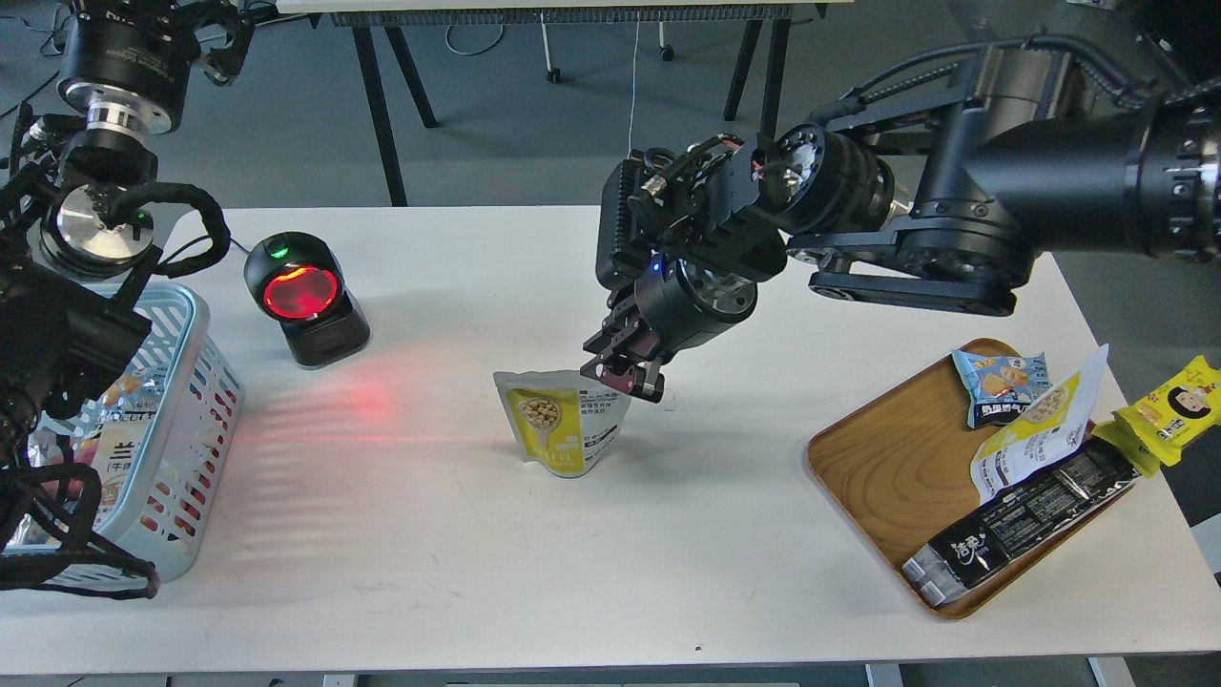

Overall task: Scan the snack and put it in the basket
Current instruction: 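Set the yellow bag down mid-table and open the right gripper, then withdraw the right arm away from the table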

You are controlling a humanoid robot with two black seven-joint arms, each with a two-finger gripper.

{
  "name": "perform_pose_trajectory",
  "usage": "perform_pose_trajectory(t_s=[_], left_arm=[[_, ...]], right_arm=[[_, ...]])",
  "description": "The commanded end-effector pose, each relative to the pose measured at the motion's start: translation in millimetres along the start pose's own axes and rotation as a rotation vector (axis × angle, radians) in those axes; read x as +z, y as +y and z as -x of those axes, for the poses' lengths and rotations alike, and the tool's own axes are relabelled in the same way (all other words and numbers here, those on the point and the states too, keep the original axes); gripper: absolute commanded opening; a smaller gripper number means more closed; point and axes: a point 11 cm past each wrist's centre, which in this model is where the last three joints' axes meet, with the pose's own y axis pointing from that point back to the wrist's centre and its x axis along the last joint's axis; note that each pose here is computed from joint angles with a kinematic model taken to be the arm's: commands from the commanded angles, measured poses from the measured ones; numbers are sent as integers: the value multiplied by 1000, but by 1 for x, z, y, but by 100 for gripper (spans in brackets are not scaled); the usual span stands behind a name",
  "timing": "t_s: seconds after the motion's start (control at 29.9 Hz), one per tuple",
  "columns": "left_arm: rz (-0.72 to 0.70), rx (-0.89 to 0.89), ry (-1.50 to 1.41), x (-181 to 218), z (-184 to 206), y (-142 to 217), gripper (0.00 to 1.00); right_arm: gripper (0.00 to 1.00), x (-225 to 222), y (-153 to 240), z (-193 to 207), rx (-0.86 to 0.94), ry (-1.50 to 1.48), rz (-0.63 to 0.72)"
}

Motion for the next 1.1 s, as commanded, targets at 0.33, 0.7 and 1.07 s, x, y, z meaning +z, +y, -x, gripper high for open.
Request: perform_pose_trajectory(t_s=[0.33,0.7,1.07], left_arm=[[-9,-18,-1,-1,8,-5,99],[-145,-172,-208,14,47,-23,99],[-310,-583,-722,56,159,-25,99]], right_arm=[[94,39,118,-20,478,-418,60],[99,74,172,27,958,-921,-10],[99,134,199,135,1522,-1569,-55]])
